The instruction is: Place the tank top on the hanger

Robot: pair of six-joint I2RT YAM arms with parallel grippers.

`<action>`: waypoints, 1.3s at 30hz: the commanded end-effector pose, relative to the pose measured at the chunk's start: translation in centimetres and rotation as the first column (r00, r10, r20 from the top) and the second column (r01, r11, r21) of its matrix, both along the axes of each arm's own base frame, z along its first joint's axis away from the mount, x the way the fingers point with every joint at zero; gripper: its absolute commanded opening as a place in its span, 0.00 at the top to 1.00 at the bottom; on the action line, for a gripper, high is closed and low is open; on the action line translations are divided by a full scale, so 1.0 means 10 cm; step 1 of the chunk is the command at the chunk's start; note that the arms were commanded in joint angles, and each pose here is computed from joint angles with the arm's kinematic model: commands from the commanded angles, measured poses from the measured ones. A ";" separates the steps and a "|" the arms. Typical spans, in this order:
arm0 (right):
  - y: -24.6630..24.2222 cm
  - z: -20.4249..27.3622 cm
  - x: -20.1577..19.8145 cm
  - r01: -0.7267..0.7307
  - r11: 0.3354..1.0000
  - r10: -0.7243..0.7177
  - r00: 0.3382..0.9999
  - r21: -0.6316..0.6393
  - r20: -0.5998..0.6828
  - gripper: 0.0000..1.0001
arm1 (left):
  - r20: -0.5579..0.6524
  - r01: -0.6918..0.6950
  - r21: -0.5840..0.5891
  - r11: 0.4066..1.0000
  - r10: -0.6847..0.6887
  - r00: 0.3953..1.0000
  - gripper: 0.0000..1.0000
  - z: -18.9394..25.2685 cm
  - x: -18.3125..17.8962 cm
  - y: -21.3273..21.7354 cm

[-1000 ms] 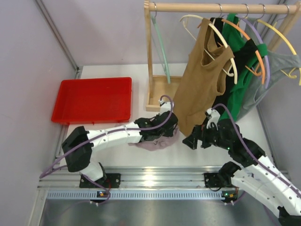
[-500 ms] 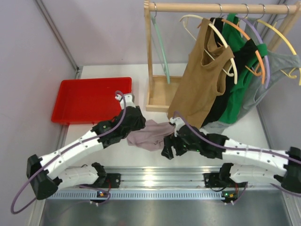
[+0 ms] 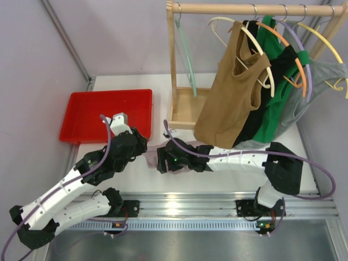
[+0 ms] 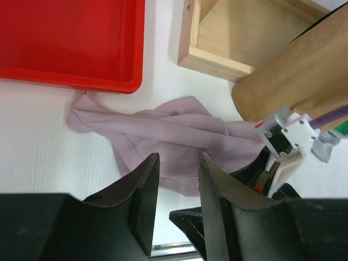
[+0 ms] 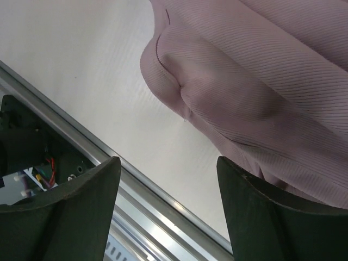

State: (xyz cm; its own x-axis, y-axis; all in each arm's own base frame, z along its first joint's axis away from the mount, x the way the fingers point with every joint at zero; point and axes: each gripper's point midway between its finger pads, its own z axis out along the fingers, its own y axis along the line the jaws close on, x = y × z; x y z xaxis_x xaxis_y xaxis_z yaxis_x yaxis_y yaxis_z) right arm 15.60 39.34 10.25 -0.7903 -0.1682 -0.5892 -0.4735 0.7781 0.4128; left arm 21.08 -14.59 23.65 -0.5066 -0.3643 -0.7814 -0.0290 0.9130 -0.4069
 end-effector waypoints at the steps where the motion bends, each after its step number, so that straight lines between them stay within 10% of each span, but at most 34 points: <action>1: 0.27 0.10 0.03 0.079 0.994 -0.078 0.997 0.078 -0.016 0.29 | 0.018 -0.042 -0.002 0.999 0.042 0.999 0.60 0.07 -0.04 0.16; 24: 0.05 -0.38 0.65 0.411 0.908 -0.404 0.911 -0.081 0.087 0.40 | 0.036 -0.019 -0.009 1.000 0.019 0.999 0.59 0.14 -0.18 0.30; 34: -0.21 -0.17 0.87 0.461 0.885 -0.444 0.880 -0.073 0.171 1.00 | 0.022 0.001 -0.014 1.000 -0.001 1.000 0.59 0.09 -0.19 0.25; 39: -0.42 0.13 0.77 0.452 0.891 -0.434 0.877 -0.048 0.205 1.00 | 0.011 0.006 -0.023 1.000 -0.006 1.000 0.60 0.01 -0.19 0.21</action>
State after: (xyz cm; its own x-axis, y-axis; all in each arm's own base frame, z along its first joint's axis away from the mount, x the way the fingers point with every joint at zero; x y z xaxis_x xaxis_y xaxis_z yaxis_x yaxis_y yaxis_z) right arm 22.57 36.11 6.59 -0.7477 0.0589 -0.6615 -0.1262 0.9653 0.2285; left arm 19.14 -12.14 24.08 -0.4983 -0.3707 -0.7838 -0.0259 0.9100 -0.4139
